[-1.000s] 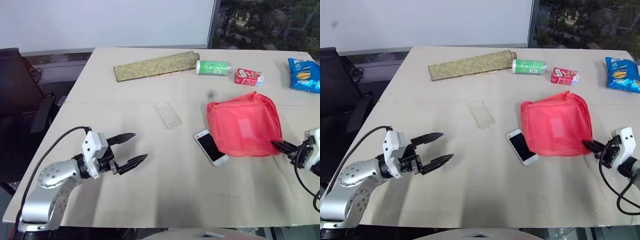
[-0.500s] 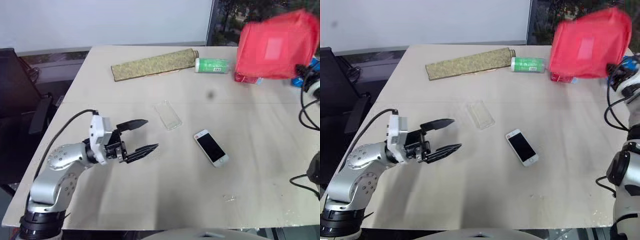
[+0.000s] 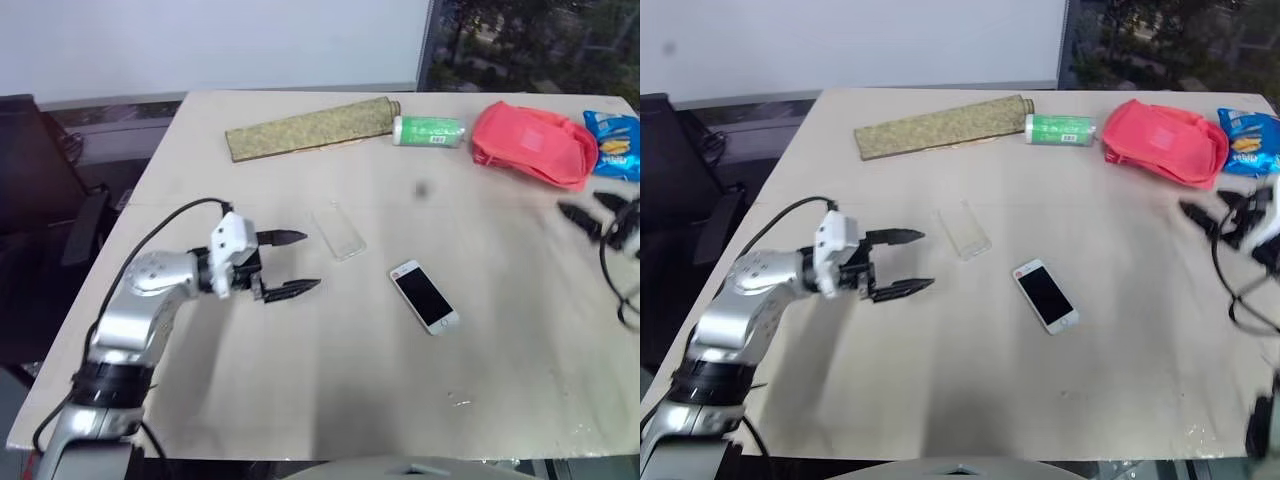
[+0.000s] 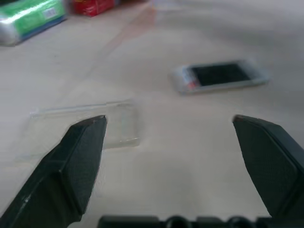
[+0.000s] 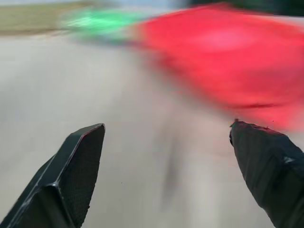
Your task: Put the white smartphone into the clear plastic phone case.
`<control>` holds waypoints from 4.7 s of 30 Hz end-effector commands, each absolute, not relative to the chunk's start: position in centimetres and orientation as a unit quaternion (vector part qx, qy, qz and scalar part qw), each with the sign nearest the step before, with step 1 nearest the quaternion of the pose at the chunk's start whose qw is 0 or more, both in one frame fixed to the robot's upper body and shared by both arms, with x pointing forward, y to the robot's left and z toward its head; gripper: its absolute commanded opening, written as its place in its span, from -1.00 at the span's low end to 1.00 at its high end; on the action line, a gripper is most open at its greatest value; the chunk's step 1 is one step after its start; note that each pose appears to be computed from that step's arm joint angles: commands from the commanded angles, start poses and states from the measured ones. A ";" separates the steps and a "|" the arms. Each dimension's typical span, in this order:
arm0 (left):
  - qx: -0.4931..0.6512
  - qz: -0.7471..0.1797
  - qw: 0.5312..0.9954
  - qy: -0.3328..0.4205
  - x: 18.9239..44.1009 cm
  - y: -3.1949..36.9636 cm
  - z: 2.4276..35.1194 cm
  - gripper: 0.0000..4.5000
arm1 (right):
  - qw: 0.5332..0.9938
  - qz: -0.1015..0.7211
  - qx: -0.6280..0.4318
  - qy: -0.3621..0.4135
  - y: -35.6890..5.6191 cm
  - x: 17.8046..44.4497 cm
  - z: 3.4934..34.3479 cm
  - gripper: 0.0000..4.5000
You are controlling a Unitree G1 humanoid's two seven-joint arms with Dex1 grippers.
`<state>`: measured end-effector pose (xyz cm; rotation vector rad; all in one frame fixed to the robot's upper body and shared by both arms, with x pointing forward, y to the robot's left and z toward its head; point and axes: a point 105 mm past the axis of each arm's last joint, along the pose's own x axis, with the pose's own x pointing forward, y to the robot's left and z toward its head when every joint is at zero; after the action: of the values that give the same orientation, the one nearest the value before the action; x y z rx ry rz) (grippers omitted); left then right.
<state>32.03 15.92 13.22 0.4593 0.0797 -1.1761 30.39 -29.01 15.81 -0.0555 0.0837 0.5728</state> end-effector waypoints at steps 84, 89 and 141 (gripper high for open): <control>0.184 -0.574 0.790 0.113 27.6 11.7 17.2 0.98 | 0.923 0.320 -0.107 0.184 -10.8 24.3 6.7 1.00; 0.200 -0.583 0.779 0.120 26.2 12.0 16.7 0.99 | 0.933 0.266 -0.137 0.200 -11.9 25.7 5.6 0.89; 0.231 -0.558 0.787 0.127 26.1 13.9 16.3 1.00 | 0.936 0.260 -0.101 0.217 -11.9 26.2 4.9 0.29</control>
<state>26.19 14.28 15.22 0.4717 0.3201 -1.1965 26.75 -11.21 6.60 -0.1996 0.3635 0.5302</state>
